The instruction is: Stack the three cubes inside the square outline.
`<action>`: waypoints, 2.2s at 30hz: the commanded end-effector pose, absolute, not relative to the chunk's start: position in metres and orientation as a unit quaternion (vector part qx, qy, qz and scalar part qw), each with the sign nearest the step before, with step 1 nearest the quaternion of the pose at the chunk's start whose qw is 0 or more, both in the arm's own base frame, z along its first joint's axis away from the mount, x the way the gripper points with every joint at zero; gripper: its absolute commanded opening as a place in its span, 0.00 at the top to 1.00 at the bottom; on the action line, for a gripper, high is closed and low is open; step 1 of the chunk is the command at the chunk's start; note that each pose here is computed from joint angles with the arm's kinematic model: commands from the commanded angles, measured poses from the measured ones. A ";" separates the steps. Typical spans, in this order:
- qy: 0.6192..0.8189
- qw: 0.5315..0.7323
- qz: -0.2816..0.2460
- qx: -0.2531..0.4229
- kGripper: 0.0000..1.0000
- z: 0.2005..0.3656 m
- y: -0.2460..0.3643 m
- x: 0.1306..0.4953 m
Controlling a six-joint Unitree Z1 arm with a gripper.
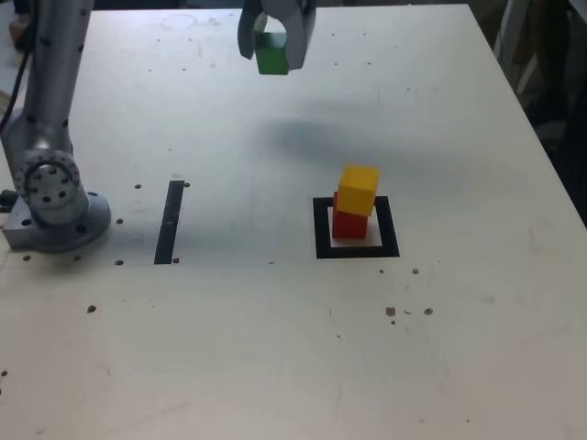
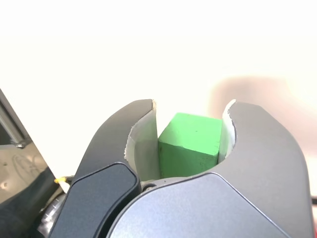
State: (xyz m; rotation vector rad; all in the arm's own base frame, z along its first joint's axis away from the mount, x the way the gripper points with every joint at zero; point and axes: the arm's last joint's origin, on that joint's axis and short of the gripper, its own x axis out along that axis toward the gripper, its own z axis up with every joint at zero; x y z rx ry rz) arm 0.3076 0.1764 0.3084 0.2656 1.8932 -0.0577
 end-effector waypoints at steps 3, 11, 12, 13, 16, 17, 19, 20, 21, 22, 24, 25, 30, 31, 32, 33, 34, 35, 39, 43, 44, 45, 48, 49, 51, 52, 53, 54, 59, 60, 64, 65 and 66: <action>0.799 0.588 -0.031 0.124 0.70 0.321 0.146 0.311; 0.789 0.594 -0.040 0.151 0.70 0.334 0.091 0.317; 0.789 0.593 -0.042 0.155 0.70 0.334 0.085 0.318; 0.789 0.592 -0.044 0.159 0.70 0.333 0.079 0.319; 0.789 0.588 -0.049 0.170 0.70 0.331 0.062 0.322; 0.789 0.588 -0.051 0.173 0.70 0.331 0.057 0.323; 0.787 0.588 -0.054 0.180 0.70 0.330 0.046 0.324; 0.786 0.588 -0.056 0.183 0.70 0.330 0.041 0.325; 0.785 0.588 -0.058 0.186 0.70 0.330 0.036 0.326; 0.784 0.589 -0.060 0.189 0.70 0.330 0.030 0.326; 0.781 0.590 -0.063 0.195 0.70 0.330 0.019 0.328; 0.780 0.590 -0.064 0.199 0.70 0.329 0.012 0.329; 0.773 0.593 -0.072 0.214 0.70 0.326 -0.012 0.338; 0.771 0.594 -0.074 0.217 0.70 0.326 -0.016 0.341; 0.769 0.596 -0.076 0.219 0.70 0.325 -0.020 0.344; 0.767 0.597 -0.078 0.222 0.70 0.325 -0.024 0.346; 0.765 0.598 -0.081 0.224 0.70 0.324 -0.027 0.349; 0.763 0.600 -0.083 0.227 0.70 0.324 -0.031 0.351; 0.756 0.604 -0.089 0.234 0.70 0.323 -0.040 0.360; 0.755 0.605 -0.091 0.236 0.70 0.320 -0.044 0.365; 0.755 0.605 -0.092 0.235 0.70 0.319 -0.044 0.366; 0.756 0.604 -0.093 0.235 0.70 0.318 -0.045 0.367; 0.757 0.603 -0.094 0.234 0.70 0.315 -0.046 0.371; 0.758 0.602 -0.095 0.233 0.70 0.313 -0.046 0.372; 0.759 0.601 -0.095 0.233 0.70 0.311 -0.046 0.374; 0.759 0.600 -0.095 0.233 0.70 0.310 -0.046 0.375; 0.759 0.600 -0.095 0.233 0.70 0.309 -0.046 0.376; 0.760 0.600 -0.095 0.234 0.70 0.309 -0.046 0.376; 0.761 0.598 -0.094 0.233 0.70 0.307 -0.046 0.378; 0.762 0.597 -0.093 0.233 0.70 0.306 -0.045 0.378; 0.766 0.592 -0.092 0.231 0.69 0.301 -0.043 0.380; 0.768 0.591 -0.092 0.230 0.67 0.300 -0.042 0.381; 0.769 0.589 -0.092 0.230 0.64 0.299 -0.042 0.381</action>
